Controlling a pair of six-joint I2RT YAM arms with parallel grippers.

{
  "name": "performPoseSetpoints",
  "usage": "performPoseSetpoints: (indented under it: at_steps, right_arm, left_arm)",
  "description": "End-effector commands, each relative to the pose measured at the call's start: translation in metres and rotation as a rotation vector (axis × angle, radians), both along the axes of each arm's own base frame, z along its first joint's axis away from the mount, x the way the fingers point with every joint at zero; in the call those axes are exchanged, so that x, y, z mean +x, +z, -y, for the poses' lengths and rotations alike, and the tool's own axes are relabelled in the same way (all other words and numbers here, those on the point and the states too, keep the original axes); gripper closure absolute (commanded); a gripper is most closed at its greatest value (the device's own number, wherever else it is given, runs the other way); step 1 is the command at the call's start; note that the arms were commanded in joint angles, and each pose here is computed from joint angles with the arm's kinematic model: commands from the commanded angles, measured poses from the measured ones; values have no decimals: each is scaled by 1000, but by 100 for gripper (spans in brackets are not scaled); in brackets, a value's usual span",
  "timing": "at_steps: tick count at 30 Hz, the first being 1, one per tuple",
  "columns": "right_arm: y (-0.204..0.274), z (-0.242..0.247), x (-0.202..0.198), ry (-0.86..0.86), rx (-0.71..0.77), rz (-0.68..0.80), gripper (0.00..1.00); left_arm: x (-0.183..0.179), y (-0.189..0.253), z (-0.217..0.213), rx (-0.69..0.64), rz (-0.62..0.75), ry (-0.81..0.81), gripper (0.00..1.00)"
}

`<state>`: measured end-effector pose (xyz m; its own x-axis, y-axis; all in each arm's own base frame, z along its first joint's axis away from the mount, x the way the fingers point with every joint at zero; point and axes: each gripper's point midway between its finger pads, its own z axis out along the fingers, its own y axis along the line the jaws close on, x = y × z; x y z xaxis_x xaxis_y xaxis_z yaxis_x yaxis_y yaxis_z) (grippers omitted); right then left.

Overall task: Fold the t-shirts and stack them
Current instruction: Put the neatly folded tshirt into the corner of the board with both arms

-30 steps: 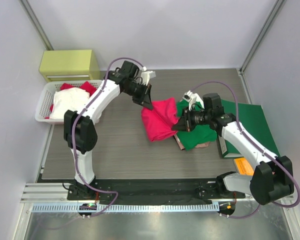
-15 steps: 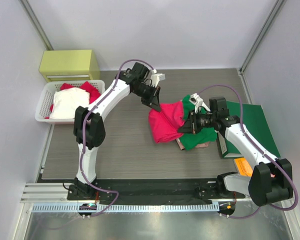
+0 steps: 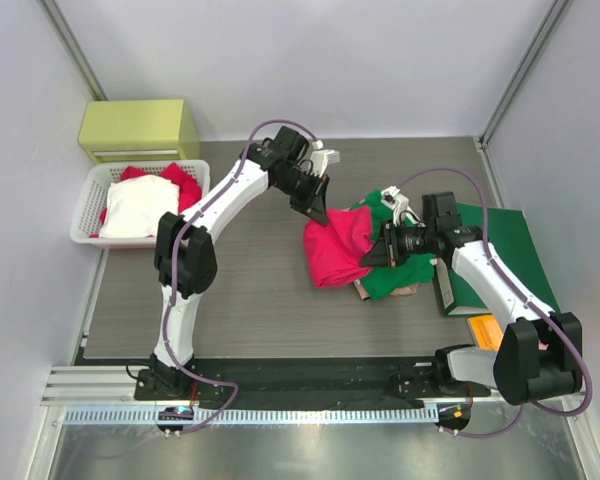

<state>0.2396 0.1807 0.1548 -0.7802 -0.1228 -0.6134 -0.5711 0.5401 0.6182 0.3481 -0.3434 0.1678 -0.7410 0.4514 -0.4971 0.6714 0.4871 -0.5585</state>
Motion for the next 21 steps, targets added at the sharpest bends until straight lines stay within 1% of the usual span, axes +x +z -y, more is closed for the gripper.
performPoseSetpoints:
  at_steps: [1, 3, 6, 10, 12, 18, 20, 21]
  right_arm:
    - [18, 10, -5, 33, 6, -13, 99]
    - [19, 17, -2, 25, 1, 2, 99]
    - [20, 28, 3, -5, -12, 16, 99]
    - [26, 38, 2, -3, -9, 25, 99]
    - [33, 47, 6, -35, 6, 40, 99]
    - [50, 58, 4, -33, -20, 97, 99]
    - [53, 65, 7, -44, -25, 106, 99]
    - [53, 66, 5, -40, -22, 87, 99]
  left_arm:
    - [22, 17, 16, -55, 106, -28, 100]
    - [19, 18, 23, -67, 105, -52, 100]
    - [10, 13, 31, -51, 100, -71, 100]
    - [0, 24, 44, -43, 172, -117, 100]
    - [-5, 27, 47, -47, 173, -126, 100]
    - [-14, 37, 56, -64, 182, -136, 100]
    - [-14, 42, 62, -64, 215, -147, 100]
    - [-18, 41, 67, -65, 214, -159, 100]
